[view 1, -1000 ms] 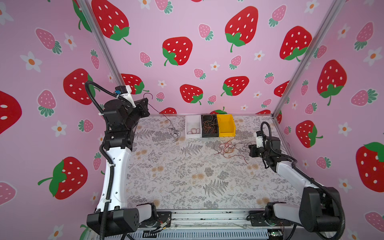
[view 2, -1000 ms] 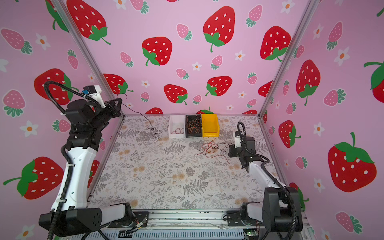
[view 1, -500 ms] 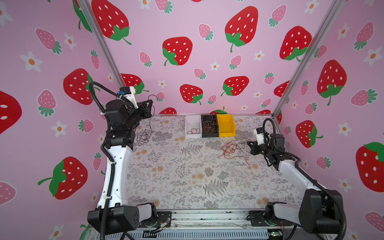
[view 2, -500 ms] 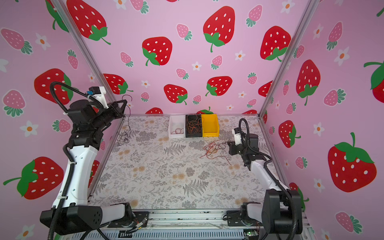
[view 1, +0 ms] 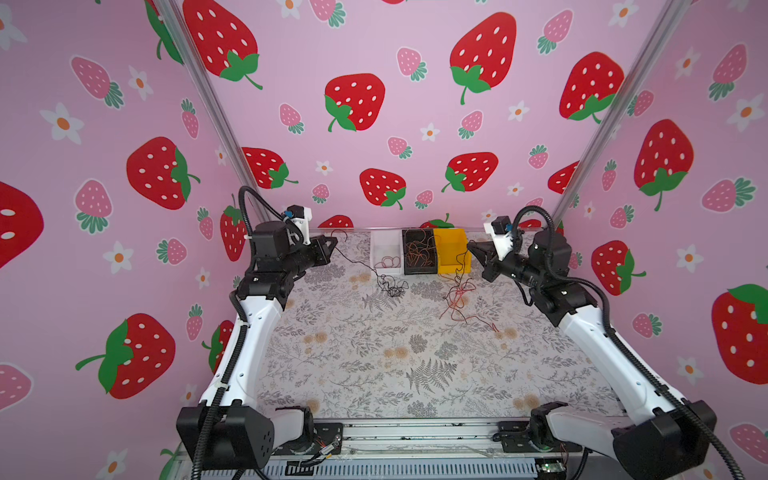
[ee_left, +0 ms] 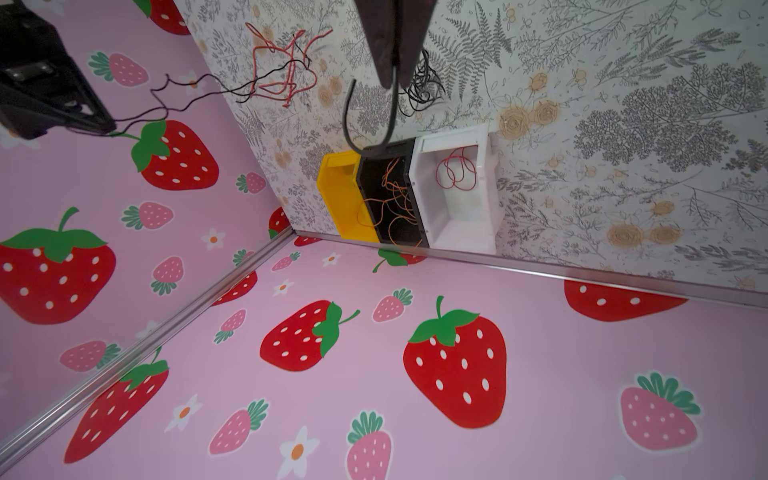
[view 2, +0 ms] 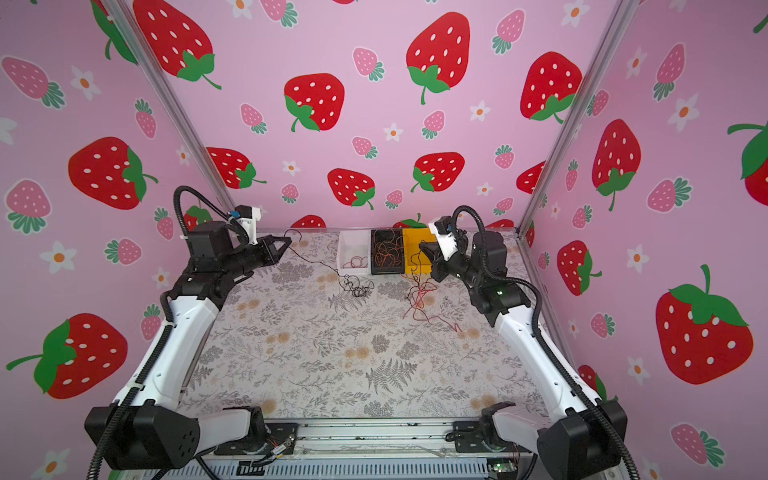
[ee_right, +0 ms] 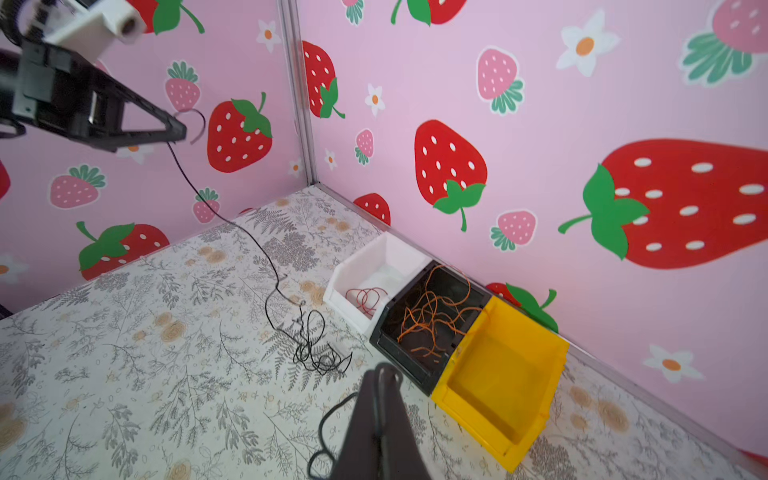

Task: Untangle the cables

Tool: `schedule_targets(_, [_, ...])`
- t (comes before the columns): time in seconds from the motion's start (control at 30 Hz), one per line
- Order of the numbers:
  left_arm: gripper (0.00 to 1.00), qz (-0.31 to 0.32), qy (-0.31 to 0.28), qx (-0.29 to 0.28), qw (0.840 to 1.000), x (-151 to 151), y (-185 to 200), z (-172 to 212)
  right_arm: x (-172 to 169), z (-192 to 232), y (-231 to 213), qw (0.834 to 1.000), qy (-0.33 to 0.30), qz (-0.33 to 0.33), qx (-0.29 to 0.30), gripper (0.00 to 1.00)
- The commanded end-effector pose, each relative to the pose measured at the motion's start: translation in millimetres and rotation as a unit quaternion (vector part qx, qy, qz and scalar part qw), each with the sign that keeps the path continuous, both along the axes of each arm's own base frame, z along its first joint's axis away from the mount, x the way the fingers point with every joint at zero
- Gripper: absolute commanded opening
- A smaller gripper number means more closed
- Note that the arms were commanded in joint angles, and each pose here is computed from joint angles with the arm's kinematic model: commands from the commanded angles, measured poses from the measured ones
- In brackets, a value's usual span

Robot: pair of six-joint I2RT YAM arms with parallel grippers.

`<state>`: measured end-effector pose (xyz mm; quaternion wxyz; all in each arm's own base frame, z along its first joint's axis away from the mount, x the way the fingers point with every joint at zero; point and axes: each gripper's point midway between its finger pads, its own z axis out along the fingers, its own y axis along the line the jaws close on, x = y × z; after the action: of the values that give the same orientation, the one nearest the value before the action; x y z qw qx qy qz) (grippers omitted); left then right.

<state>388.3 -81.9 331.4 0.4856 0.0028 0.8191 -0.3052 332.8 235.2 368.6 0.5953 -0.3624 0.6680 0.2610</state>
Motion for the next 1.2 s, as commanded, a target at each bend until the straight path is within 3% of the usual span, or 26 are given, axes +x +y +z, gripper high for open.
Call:
schedule_targets(0.0, [0.00,-0.011,-0.009,0.008,1.000,-14,-3,3,8,22,15,0.999,-0.039,0.010,-0.004,0.00])
schedule_targets(0.13, [0.00,-0.023,-0.012,0.006,1.000,-22,-7,6,15,50,22,0.997,-0.071,0.009,0.012,0.00])
schedule_targets(0.37, [0.00,-0.046,0.002,-0.006,0.999,-27,-18,-10,-7,31,45,0.995,-0.056,0.076,0.026,0.00])
schedule_targets(0.63, [0.00,-0.045,0.005,-0.002,0.999,-27,-19,-13,16,63,37,0.990,-0.126,0.017,0.055,0.00])
schedule_targets(0.87, [0.00,-0.060,0.007,-0.009,0.998,-29,-26,-16,61,62,30,0.984,-0.165,-0.064,0.012,0.00])
schedule_targets(1.17, [0.00,-0.071,0.023,-0.010,0.997,-31,-34,-29,112,45,17,0.977,-0.178,-0.113,-0.014,0.00])
